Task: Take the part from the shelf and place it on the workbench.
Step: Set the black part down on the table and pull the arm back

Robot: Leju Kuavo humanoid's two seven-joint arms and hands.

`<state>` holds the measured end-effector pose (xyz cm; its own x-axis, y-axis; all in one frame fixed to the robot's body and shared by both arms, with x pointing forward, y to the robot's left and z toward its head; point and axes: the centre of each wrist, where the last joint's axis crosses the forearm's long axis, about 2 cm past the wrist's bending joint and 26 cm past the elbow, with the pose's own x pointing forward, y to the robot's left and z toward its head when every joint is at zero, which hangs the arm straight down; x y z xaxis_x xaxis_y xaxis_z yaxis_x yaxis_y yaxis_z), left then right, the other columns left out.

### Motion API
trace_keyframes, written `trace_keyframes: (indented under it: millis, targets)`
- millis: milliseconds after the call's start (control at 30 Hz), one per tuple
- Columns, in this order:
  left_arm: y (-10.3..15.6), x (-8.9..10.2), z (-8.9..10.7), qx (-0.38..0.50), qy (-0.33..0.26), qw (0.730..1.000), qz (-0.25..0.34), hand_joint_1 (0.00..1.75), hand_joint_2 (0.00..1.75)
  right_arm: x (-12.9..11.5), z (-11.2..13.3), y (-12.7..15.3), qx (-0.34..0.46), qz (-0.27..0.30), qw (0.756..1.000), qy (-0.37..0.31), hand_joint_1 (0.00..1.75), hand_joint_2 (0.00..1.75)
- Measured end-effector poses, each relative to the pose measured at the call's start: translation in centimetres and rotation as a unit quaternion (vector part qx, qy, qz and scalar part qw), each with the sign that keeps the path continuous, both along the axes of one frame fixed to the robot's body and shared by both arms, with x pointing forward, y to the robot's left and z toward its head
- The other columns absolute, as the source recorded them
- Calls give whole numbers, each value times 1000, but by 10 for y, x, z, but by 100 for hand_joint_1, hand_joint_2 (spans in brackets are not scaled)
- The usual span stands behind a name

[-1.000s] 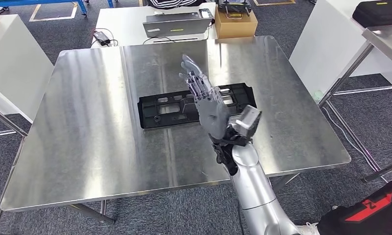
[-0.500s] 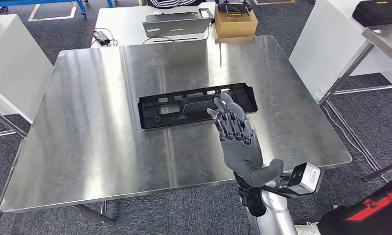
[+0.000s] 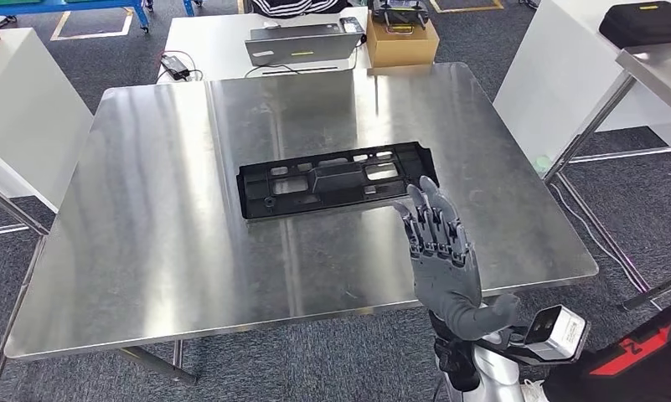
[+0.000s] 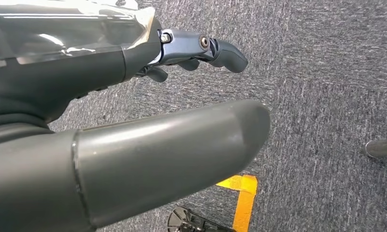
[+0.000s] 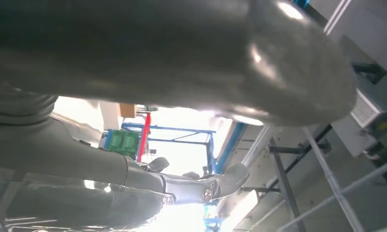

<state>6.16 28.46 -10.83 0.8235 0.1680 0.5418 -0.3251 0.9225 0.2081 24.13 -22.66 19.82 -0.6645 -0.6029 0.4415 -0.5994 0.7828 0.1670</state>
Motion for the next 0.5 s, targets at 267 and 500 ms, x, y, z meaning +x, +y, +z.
trace_keyframes:
  millis: [267,500]
  targets:
    - [1,0,0,2,1,1000,-2,0,0,-3,-2,-4,6,-9,1000,3,0,0]
    - [1,1,0,3,-1,1000,-3,0,0,-4,-4,-5,7,-11,1000,6,0,0]
